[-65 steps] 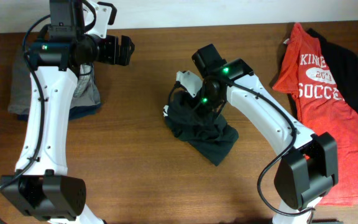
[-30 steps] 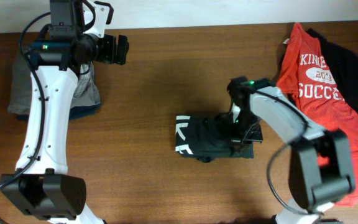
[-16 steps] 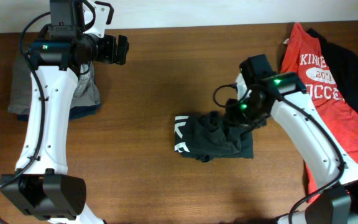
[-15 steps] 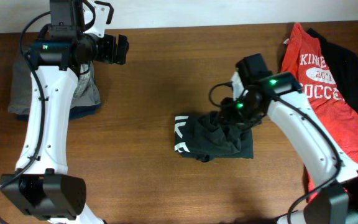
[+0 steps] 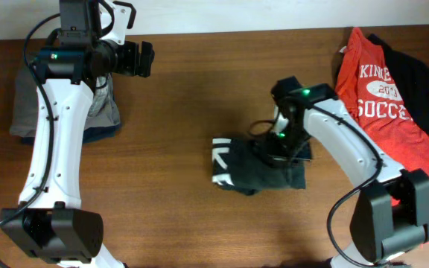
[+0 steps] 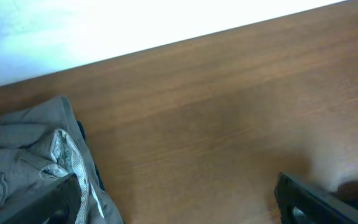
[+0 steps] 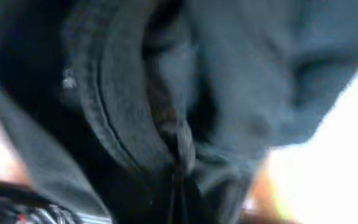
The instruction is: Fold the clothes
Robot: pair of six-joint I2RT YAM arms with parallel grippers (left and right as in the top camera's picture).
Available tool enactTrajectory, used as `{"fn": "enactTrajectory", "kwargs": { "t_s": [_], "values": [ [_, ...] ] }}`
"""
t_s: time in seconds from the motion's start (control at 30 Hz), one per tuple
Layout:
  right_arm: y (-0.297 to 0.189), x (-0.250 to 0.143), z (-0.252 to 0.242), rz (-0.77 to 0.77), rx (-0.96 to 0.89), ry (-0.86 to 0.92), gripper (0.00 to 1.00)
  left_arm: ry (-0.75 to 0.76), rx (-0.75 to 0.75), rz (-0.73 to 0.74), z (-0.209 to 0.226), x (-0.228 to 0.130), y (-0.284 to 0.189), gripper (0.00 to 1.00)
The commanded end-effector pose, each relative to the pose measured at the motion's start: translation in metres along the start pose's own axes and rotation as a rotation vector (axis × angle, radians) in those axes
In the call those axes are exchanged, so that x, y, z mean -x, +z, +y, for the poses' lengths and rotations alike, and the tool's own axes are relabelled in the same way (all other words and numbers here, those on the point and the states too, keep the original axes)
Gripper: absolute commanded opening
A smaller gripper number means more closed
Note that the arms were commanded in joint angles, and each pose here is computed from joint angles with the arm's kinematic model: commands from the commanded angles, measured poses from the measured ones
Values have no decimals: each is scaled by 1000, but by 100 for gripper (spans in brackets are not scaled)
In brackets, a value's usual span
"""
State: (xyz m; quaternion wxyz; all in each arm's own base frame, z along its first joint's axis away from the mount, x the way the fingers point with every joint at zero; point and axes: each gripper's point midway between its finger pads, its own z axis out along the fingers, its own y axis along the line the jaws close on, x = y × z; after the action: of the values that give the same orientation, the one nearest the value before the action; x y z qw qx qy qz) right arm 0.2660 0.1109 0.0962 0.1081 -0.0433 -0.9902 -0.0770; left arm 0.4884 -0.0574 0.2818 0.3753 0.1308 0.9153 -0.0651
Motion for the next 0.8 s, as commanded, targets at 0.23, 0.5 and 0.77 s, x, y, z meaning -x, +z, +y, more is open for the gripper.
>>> {"fn": "enactTrajectory", "kwargs": {
  "t_s": [0.23, 0.5, 0.77],
  "values": [
    [67, -5, -57, 1, -21, 179, 16, 16, 10, -3, 3, 1, 3, 99],
    [2, 32, -41, -135, 37, 62, 57, 16, 10, -2, 3, 1, 3, 99],
    [-33, 87, -21, -345, 85, -49, 68, 16, 10, -2, 3, 1, 3, 99]
  ]
}}
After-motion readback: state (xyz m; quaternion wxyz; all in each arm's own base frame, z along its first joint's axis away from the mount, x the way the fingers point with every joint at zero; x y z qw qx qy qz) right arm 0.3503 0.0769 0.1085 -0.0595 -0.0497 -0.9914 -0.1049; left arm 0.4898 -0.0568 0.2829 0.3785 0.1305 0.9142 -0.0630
